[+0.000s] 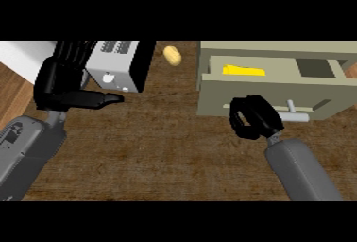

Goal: Pick up the cup, place it into the drawer and close the drawer

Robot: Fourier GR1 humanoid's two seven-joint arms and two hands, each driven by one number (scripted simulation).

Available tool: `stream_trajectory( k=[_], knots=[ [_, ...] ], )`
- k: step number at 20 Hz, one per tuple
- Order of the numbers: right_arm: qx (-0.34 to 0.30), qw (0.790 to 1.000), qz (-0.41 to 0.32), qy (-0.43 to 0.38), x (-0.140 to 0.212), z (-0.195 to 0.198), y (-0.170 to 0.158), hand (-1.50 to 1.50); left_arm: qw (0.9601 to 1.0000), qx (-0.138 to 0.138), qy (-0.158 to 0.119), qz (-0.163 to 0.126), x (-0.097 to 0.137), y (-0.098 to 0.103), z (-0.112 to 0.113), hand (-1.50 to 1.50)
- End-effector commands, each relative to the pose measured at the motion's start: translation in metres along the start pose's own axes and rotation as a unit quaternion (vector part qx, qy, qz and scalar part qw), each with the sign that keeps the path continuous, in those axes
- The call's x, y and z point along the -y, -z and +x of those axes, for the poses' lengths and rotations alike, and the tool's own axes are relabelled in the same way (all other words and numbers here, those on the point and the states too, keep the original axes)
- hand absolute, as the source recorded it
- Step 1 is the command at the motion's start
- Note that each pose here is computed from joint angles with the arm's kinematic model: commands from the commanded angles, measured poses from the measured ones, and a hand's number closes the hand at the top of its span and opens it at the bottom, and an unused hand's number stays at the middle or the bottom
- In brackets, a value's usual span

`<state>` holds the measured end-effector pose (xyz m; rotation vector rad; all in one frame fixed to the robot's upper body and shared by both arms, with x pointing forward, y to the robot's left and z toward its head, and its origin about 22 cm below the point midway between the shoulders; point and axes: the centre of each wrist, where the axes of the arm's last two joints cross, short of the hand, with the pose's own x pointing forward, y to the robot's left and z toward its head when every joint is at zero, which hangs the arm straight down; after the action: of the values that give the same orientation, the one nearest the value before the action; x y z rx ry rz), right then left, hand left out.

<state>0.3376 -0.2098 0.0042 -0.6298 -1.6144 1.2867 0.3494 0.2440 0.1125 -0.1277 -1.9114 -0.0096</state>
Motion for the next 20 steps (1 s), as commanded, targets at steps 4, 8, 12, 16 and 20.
stream_trajectory(
  k=[4,8,12,16,20],
  knots=[
    [-0.020,1.000,0.012,0.007,0.005,-0.032,0.045,1.50,0.9999,0.001,0.001,-0.010,-0.021,-0.018,0.000,-1.50],
    [-0.027,0.999,0.027,0.022,0.012,-0.048,0.051,1.50,1.0000,0.000,0.001,-0.007,-0.033,-0.013,0.014,-1.50],
    [-0.055,0.998,0.018,0.036,0.032,-0.056,0.061,1.50,0.9998,-0.008,-0.008,-0.015,-0.025,-0.028,-0.001,-1.50],
    [-0.069,0.996,0.027,0.045,0.065,-0.067,0.065,1.50,0.9996,0.004,-0.018,-0.019,-0.026,-0.027,-0.011,-1.50],
    [-0.074,0.995,0.020,0.060,0.071,-0.073,0.062,1.50,0.9988,-0.002,-0.029,-0.040,-0.036,-0.032,-0.010,-1.50]
  ],
)
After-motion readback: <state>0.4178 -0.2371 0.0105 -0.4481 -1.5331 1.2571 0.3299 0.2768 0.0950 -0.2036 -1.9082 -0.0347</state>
